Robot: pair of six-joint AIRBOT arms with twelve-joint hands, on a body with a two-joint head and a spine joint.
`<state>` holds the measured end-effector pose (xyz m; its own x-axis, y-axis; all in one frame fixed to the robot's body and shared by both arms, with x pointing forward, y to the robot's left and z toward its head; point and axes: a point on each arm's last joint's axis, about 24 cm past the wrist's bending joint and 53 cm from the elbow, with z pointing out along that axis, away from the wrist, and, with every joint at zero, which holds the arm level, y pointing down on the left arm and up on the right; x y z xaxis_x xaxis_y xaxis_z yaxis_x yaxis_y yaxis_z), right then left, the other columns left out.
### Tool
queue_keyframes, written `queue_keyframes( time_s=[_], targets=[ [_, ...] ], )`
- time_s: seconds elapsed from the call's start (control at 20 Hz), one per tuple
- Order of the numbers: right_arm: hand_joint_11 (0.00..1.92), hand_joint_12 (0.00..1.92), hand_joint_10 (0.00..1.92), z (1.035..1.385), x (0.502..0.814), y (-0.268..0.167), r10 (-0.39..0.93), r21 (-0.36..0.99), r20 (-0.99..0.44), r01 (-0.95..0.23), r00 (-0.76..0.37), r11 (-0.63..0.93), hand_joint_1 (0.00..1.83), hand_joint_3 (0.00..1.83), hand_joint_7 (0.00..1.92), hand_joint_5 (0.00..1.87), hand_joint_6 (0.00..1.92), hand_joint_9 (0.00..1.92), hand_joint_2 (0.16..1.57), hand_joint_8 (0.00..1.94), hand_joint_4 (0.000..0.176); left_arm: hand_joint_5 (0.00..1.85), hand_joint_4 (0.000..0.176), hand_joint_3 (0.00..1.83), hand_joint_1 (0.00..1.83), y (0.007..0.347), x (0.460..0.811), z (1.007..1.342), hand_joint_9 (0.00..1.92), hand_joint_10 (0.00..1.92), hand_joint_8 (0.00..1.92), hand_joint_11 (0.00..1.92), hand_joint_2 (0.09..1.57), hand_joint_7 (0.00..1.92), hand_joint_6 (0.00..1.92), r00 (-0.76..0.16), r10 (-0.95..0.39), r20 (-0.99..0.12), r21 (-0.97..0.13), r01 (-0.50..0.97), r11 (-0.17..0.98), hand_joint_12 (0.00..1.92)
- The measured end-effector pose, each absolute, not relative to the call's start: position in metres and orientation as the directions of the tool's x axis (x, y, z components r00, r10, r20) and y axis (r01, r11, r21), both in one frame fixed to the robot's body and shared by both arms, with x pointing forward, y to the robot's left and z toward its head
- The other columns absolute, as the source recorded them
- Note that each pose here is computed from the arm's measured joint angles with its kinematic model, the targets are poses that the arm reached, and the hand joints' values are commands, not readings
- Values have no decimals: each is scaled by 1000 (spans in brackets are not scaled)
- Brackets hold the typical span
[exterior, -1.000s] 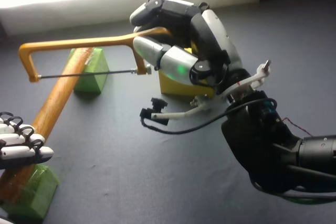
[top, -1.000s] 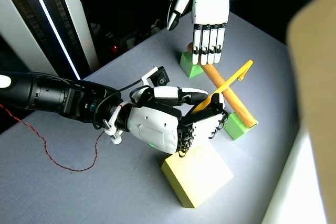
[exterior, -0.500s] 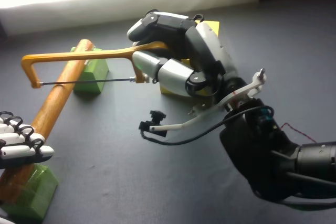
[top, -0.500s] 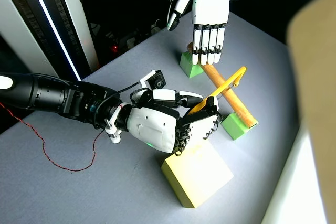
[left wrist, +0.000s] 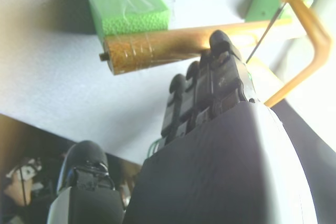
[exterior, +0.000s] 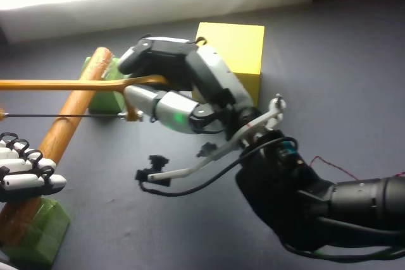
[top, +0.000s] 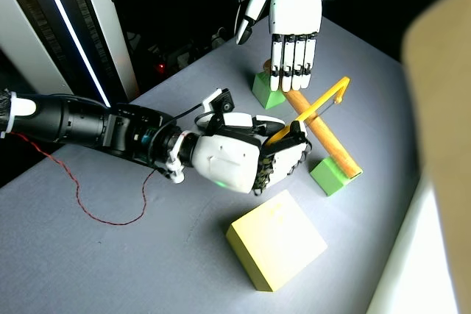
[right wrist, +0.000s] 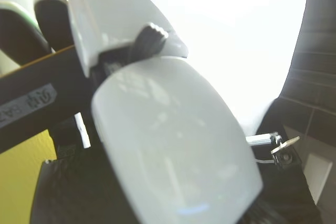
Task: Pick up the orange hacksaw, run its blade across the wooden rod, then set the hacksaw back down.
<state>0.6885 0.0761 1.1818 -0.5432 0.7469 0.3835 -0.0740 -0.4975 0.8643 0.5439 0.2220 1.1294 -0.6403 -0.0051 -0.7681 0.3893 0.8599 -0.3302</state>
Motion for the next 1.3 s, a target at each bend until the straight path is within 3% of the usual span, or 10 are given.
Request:
queue_keyframes(
  time_s=[0.3, 0.6, 1.3],
  targets=[
    [934, 1281, 1264, 1190, 689, 96, 735, 862, 383, -68, -560, -502, 1375, 0, 922, 807, 1046, 966, 1139, 1041, 0, 49, 0, 3, 97, 224, 545, 1129, 18, 2, 2, 0, 1106, 26, 2, -639, -5, -769, -327, 387, 862, 217],
    [946, 1279, 1259, 1191, 688, 94, 738, 866, 374, -72, -562, -494, 1375, 0, 918, 830, 1023, 968, 1136, 1044, 0, 79, 0, 0, 198, 223, 545, 1129, 34, 2, 1, 0, 1083, 47, 3, -639, -6, -769, -328, 387, 862, 253],
    [952, 1275, 1279, 1178, 689, 30, 800, 895, 322, -112, -506, -431, 1372, 0, 903, 788, 1064, 952, 1148, 1084, 0, 82, 0, 2, 162, 222, 545, 1129, 35, 0, 0, 0, 1089, 57, 1, -640, -5, -769, -330, 390, 860, 224]
  ],
)
